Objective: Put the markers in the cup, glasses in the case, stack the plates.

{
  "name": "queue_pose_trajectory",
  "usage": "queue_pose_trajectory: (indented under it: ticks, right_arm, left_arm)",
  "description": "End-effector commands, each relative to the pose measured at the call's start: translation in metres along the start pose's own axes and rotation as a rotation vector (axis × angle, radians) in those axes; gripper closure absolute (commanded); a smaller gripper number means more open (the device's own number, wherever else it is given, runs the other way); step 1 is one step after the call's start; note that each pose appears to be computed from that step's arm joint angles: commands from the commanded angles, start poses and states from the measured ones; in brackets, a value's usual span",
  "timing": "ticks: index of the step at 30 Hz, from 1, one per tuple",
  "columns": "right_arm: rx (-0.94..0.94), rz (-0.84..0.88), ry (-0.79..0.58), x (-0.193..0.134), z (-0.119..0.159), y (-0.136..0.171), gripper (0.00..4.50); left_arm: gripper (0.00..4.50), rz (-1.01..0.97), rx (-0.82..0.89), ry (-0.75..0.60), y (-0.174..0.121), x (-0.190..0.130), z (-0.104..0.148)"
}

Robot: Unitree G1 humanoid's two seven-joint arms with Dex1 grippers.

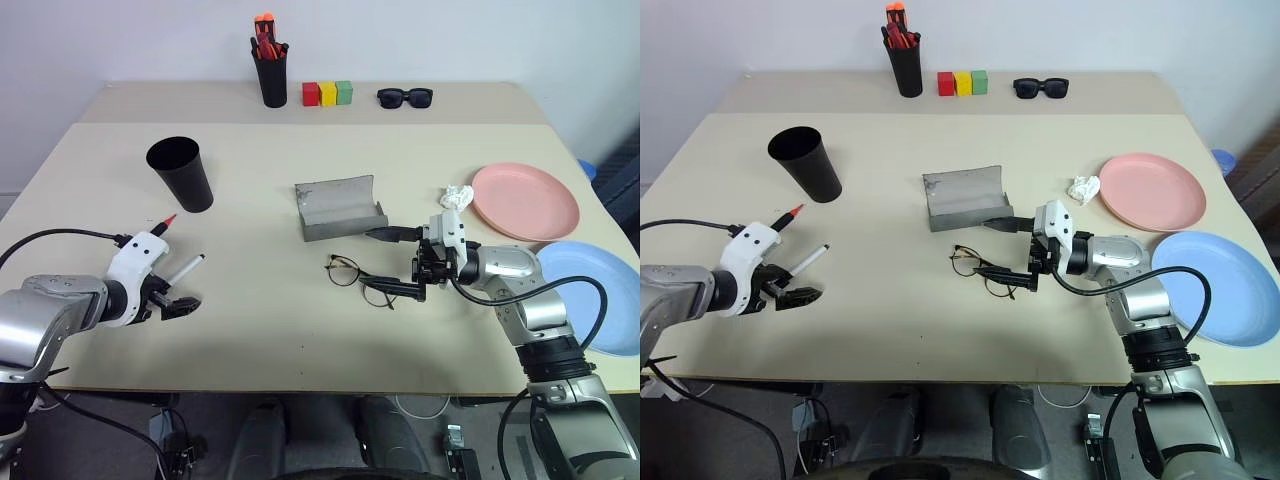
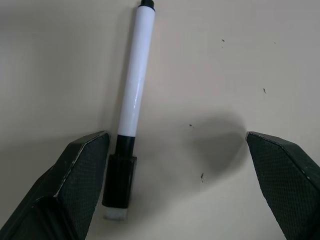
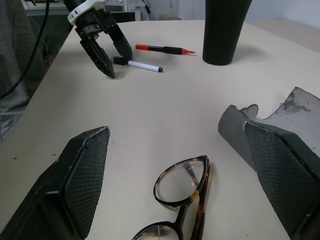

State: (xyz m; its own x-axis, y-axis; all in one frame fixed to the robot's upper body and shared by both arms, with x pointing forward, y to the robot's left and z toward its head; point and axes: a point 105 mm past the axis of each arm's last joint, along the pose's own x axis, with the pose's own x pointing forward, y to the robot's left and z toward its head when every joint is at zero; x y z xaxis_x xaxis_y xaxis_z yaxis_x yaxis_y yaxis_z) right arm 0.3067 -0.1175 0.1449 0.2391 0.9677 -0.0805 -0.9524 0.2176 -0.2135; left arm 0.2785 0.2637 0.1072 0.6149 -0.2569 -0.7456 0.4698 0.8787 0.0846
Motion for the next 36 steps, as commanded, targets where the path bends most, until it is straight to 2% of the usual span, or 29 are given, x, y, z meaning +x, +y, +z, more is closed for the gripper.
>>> queue_pose_trajectory:
  ticks: [1, 8, 20, 23, 30, 36]
  right_arm:
    - [-0.045, 0.0, -0.032, 0.0, 0.014, 0.0, 0.11]
    - [-0.043, -0.002, -0.032, 0.0, 0.015, 0.0, 0.11]
    - [-0.04, -0.018, -0.03, -0.001, 0.016, 0.002, 0.11]
    - [-0.038, -0.022, -0.026, -0.002, 0.015, 0.003, 0.0]
    - [-0.038, -0.03, -0.022, -0.004, 0.013, 0.001, 0.0]
    - [-0.038, -0.037, -0.025, -0.003, 0.012, -0.002, 0.0]
  left_arm:
    - [0.0, 0.066, -0.022, 0.052, 0.018, -0.001, -0.007]
    - [0.0, 0.09, -0.033, 0.066, 0.031, 0.001, 0.005]
    - [0.0, 0.027, -0.052, 0.072, 0.025, 0.013, 0.031]
    - [0.85, -0.011, -0.045, 0.1, 0.017, 0.012, 0.03]
    - [4.44, -0.014, -0.05, 0.108, 0.012, 0.006, 0.029]
    - [4.44, -0.035, -0.059, 0.092, 0.004, 0.001, 0.028]
